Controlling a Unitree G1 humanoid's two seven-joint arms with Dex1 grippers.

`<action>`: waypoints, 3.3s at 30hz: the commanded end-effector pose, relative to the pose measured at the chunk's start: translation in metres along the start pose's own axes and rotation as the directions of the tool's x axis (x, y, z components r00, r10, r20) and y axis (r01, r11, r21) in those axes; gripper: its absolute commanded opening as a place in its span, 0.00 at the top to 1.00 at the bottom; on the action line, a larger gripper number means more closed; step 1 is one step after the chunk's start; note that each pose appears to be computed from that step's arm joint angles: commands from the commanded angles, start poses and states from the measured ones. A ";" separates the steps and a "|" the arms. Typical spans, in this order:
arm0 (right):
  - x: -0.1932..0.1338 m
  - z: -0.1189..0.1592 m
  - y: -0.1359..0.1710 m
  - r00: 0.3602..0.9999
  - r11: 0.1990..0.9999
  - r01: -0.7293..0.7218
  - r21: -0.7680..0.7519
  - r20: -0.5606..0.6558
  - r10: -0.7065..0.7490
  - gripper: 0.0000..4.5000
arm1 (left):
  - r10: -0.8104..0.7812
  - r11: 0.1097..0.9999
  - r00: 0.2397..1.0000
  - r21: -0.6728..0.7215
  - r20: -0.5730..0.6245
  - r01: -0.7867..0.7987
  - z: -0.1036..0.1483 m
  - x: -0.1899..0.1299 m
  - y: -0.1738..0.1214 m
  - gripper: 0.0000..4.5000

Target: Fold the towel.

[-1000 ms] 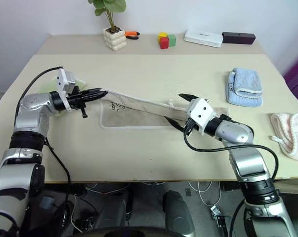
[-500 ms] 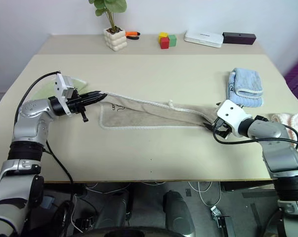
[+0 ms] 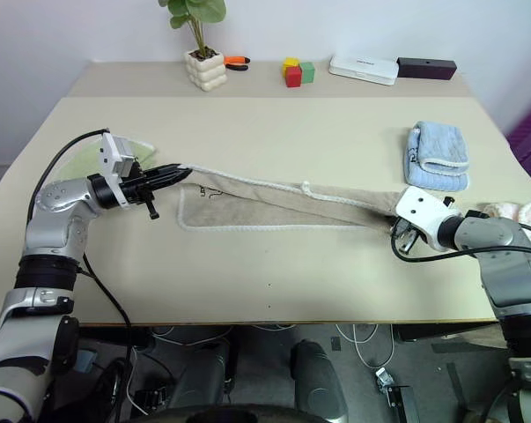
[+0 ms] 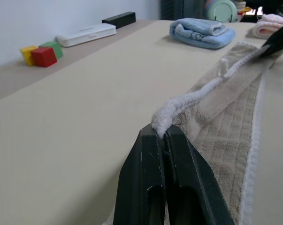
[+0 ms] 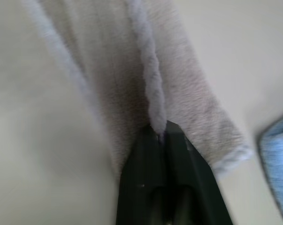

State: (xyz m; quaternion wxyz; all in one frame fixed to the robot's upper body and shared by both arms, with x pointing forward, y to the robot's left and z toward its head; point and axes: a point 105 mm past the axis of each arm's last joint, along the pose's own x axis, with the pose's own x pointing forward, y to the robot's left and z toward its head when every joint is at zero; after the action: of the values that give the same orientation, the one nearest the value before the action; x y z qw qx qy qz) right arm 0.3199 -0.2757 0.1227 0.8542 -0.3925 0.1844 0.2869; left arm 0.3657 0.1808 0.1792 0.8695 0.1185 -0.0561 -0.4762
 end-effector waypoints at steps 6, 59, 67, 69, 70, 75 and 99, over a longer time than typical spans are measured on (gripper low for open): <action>-0.005 0.019 -0.018 0.998 0.999 0.033 -0.023 0.062 -0.031 0.99 | 0.011 0.999 0.999 0.032 0.036 -0.012 0.012 -0.004 0.002 1.00; -0.012 0.074 -0.022 0.946 0.972 -0.113 -0.206 0.278 0.169 0.99 | -0.139 0.949 0.974 0.256 -0.177 0.182 0.002 -0.084 0.006 1.00; -0.043 0.064 0.009 0.916 0.918 -0.326 -0.228 0.165 0.366 0.99 | -0.189 0.956 0.953 0.177 -0.238 0.234 -0.021 -0.117 -0.024 1.00; -0.050 0.060 0.017 0.901 0.900 -0.379 -0.217 0.136 0.413 0.99 | -0.194 0.955 0.949 0.175 -0.250 0.241 -0.022 -0.122 -0.029 1.00; -0.053 0.058 0.022 0.889 0.889 -0.410 -0.205 0.128 0.439 0.99 | -0.192 0.954 0.948 0.180 -0.254 0.241 -0.022 -0.124 -0.030 1.00; -0.065 0.047 0.047 0.837 0.838 -0.525 -0.150 0.090 0.540 0.99 | -0.235 0.956 0.936 0.114 -0.263 0.272 -0.023 -0.135 -0.050 1.00; 0.004 0.057 -0.011 0.932 0.941 -0.281 -0.190 0.179 0.315 0.99 | -0.038 0.987 0.973 0.144 -0.228 0.072 -0.031 -0.118 -0.019 1.00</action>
State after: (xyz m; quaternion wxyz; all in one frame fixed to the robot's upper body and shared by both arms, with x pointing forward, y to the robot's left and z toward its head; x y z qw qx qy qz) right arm 0.3293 -0.2327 0.1566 0.7800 -0.3785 0.1399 0.4783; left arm 0.2900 0.2709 0.1435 0.8420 0.2300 0.0108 -0.4878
